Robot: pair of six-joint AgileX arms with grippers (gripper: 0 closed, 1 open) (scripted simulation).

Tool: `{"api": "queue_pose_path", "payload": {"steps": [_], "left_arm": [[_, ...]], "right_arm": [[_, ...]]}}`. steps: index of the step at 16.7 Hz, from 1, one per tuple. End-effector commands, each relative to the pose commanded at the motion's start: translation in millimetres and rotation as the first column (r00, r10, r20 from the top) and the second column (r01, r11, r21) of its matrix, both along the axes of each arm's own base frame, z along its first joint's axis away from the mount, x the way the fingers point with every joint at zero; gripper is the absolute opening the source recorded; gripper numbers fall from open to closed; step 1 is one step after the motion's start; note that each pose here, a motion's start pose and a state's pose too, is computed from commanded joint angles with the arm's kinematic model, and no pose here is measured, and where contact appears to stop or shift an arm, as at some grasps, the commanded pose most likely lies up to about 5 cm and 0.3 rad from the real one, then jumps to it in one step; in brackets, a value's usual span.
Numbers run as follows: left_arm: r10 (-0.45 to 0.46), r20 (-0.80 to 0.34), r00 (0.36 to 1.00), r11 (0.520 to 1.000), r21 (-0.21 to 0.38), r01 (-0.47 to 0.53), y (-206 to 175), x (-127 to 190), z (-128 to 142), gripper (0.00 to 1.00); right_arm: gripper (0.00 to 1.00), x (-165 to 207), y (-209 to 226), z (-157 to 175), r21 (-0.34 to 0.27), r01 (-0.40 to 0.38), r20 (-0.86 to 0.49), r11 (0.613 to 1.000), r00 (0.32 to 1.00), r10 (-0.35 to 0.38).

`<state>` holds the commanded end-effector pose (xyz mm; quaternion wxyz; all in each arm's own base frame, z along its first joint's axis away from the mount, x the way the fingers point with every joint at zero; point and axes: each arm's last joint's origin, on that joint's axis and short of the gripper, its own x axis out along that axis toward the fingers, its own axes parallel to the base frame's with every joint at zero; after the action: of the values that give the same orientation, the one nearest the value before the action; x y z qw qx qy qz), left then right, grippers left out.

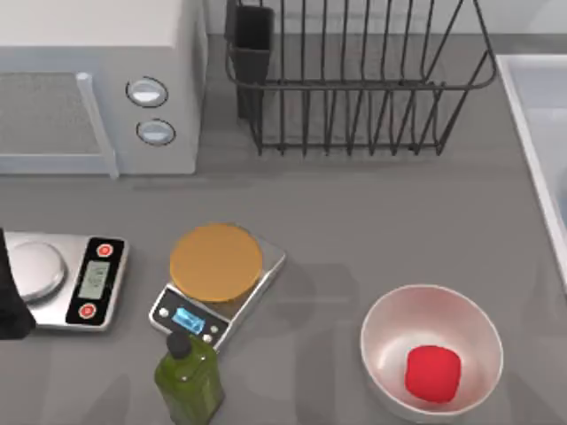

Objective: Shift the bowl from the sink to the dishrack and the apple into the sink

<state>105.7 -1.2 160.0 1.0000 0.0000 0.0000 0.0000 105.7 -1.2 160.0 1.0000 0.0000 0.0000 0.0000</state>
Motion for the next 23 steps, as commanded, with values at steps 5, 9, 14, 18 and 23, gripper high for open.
{"api": "queue_pose_path", "payload": {"steps": [5, 9, 14, 18, 23], "left_arm": [[0.0, 0.0, 1.0, 1.0, 0.0, 0.0, 0, 0, 0, 1.0], [0.0, 0.0, 1.0, 1.0, 0.0, 0.0, 0, 0, 0, 1.0], [0.0, 0.0, 1.0, 1.0, 0.0, 0.0, 0, 0, 0, 1.0], [0.0, 0.0, 1.0, 1.0, 0.0, 0.0, 0, 0, 0, 1.0], [0.0, 0.0, 1.0, 1.0, 0.0, 0.0, 0, 0, 0, 1.0]], "right_arm": [[1.0, 1, -1, 8, -0.011, 0.005, -0.031, 1.0, 1.0, -0.006], [1.0, 10, -3, 43, -0.05, 0.026, -0.143, 0.998, 0.989, -0.033], [1.0, 58, -12, 103, -0.116, 0.043, -0.36, 0.992, 0.929, -0.082], [1.0, 126, -28, 137, -0.16, 0.035, -0.542, 0.986, 0.832, -0.118], [1.0, 228, -63, 135, -0.176, 0.007, -0.749, 0.984, 0.648, -0.139]]}}
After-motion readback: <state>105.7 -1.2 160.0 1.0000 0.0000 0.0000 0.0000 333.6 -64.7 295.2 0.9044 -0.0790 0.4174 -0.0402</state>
